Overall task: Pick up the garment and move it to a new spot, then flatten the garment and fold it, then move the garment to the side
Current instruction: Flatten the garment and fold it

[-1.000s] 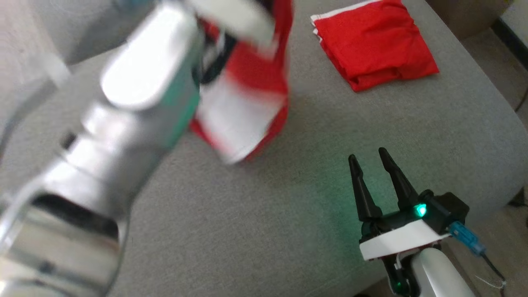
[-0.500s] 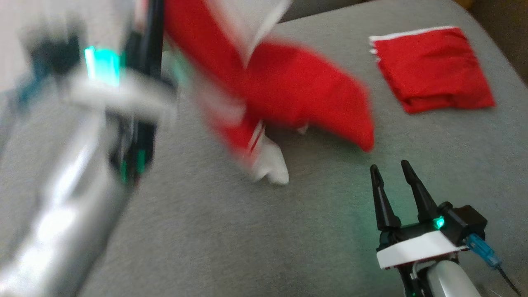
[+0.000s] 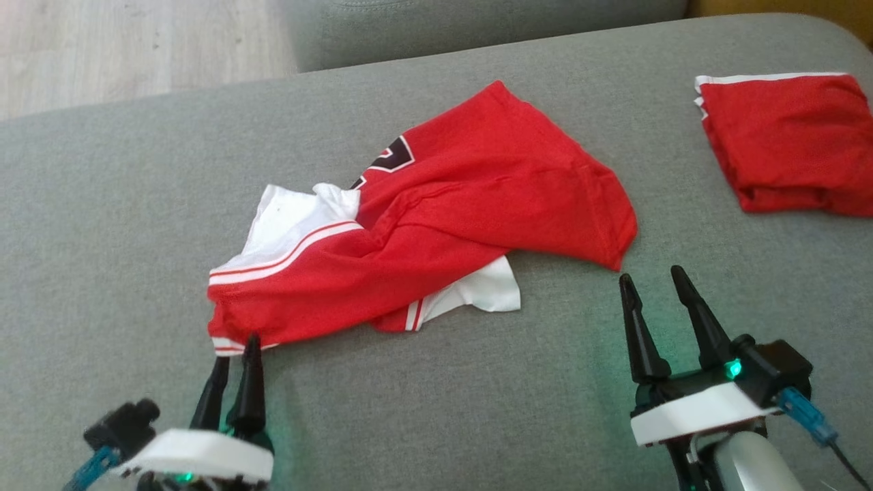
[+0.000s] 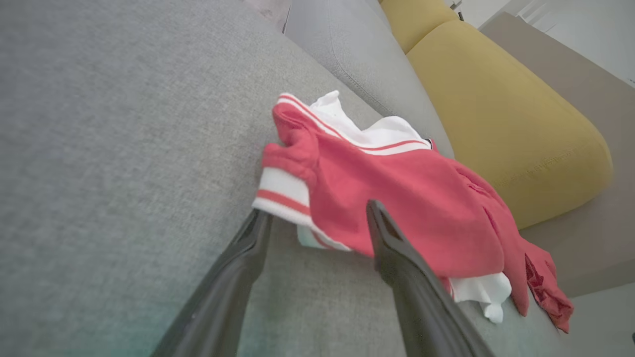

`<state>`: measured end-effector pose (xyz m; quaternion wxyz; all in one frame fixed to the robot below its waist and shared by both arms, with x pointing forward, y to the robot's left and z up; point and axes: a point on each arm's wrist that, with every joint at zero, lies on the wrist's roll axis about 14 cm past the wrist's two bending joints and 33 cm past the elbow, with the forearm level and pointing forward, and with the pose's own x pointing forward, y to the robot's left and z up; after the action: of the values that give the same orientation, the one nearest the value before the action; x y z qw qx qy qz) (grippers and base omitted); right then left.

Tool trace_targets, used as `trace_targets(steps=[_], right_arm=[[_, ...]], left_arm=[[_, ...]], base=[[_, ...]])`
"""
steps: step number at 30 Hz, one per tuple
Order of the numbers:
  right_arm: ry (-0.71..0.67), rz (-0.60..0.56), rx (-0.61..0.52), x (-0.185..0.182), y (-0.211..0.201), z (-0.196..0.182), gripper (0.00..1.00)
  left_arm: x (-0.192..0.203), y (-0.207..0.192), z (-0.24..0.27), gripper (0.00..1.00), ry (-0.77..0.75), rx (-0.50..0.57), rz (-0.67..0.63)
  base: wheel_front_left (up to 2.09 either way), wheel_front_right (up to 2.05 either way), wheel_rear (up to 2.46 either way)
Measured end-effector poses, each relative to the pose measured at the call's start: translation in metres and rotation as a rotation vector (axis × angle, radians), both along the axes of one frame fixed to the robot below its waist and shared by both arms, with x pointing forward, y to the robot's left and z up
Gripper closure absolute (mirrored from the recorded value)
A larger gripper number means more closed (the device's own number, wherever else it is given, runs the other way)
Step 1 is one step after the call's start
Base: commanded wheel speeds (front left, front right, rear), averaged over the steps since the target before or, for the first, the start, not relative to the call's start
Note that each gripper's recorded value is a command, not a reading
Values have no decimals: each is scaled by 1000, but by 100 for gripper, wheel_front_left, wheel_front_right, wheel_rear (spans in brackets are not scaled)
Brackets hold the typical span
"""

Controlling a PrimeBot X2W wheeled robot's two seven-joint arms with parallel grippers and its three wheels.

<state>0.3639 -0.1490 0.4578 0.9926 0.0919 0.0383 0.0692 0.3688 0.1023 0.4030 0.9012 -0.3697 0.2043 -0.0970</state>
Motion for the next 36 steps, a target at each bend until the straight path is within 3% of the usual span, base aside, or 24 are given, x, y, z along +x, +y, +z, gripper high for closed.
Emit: trace_targets(steps=[7, 12, 18, 23, 28, 31, 36], right_arm=[[28, 8, -5, 0, 1, -9, 0], [48, 12, -7, 2, 1, -16, 0], [67, 22, -9, 12, 4, -24, 0], [63, 22, -19, 32, 2, -26, 0], [88, -2, -28, 36, -7, -35, 0], [113, -24, -31, 32, -13, -42, 0], [116, -41, -31, 35, -19, -44, 0]], left_arm=[[-8, 27, 13, 0, -60, 148, -95], [24, 36, 71, 0, -219, 257, -208], [80, 22, 109, 0, -314, 506, -409], [117, 1, 79, 0, -220, 672, -599], [146, 5, 31, 0, -78, 821, -684], [147, 11, -10, 0, 56, 838, -722], [148, 20, -39, 0, 122, 867, -730]], base=[[0, 0, 0], [0, 0, 0], [0, 0, 0], [0, 0, 0], [0, 0, 0], [0, 0, 0], [0, 0, 0]])
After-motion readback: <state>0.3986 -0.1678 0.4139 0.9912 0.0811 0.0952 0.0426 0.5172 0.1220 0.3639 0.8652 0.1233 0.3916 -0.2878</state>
